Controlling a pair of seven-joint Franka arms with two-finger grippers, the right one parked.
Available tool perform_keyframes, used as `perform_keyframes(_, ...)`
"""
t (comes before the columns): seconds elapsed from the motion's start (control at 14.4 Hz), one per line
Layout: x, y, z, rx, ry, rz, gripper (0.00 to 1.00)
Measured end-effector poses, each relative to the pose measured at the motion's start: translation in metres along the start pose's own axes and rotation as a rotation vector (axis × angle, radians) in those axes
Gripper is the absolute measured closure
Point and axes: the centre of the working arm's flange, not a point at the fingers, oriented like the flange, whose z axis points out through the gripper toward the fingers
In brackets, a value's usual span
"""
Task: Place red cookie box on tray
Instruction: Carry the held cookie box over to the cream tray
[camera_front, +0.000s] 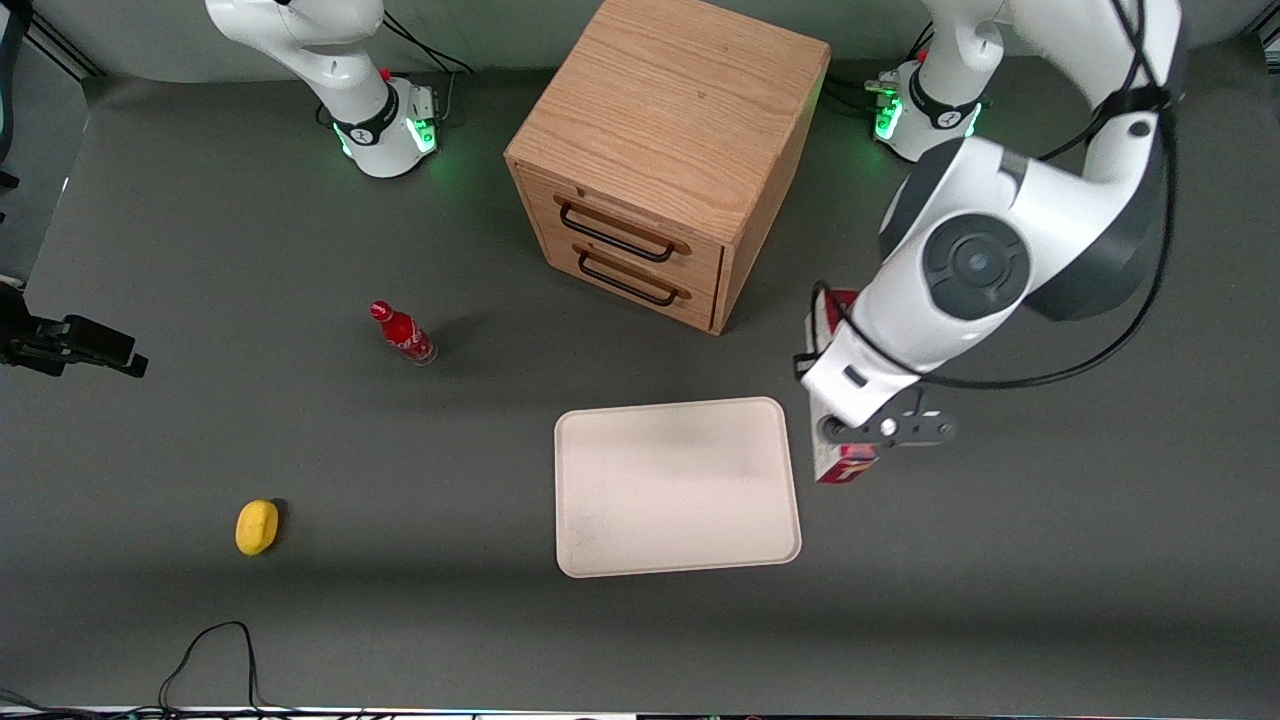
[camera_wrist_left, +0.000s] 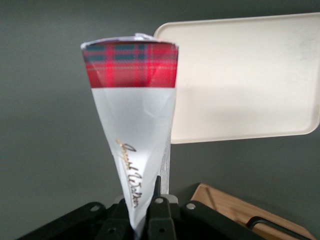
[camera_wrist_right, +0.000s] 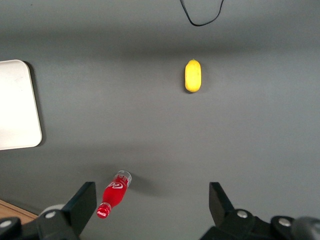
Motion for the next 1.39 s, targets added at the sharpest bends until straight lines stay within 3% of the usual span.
perform_keyframes(0.21,0.019,0.035,0.042,-0.007,-0.02,0.032,0.94)
perform_keyframes(0.49,0.032,0.061,0.114,0.024,-0.047,0.017,0.94)
perform_keyframes(0.83,0.043,0.068,0.198,0.018,-0.007,-0.044,0.94)
perform_keyframes(1.25,0.05,0.05,0.22,0.048,0.023,-0.069,0.94)
perform_keyframes(1.39,0.052,0.047,0.225,0.045,0.038,-0.074,0.78)
